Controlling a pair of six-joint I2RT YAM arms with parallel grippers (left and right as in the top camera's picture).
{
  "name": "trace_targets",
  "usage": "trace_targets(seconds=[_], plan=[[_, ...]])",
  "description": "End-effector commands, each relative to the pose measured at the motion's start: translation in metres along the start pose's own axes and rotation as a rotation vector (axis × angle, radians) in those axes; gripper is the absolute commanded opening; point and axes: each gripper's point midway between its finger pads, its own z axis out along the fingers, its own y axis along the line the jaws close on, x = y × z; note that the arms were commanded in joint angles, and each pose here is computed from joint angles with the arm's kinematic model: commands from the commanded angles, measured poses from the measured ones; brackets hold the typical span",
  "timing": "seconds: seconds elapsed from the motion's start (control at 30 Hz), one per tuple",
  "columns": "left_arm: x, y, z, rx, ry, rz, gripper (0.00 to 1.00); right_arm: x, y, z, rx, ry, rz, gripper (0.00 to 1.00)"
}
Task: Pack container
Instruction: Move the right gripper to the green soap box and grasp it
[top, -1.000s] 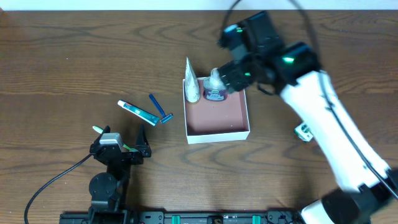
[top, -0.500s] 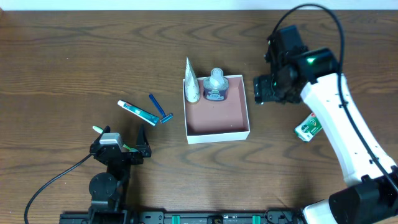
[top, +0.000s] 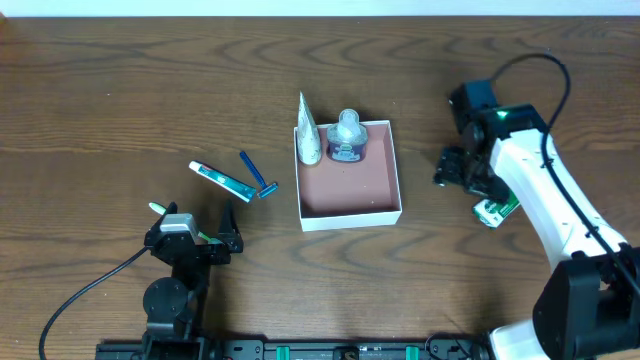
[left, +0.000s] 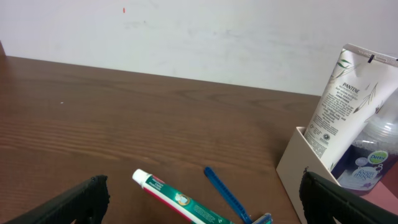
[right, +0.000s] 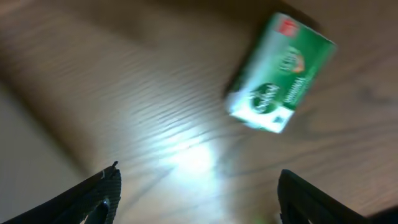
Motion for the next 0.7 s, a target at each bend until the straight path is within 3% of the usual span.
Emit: trace_targets(seconds=[0.0,0.3,0.67], plan=[[0.016,0.009,0.001,-0.039,0.045,0.015,0.98,0.000,-0.029,0.024,0.082,-0.003,0.152,0.80],[0.016,0.009,0.001,-0.039,0.045,0.015,0.98,0.020,-0.065,0.082,0.015,0.112,0.342,0.82],[0.016,0.009,0.001,-0.039,0.045,0.015,0.98,0.001,-0.071,0.104,-0.064,0.029,0.415,0.81]])
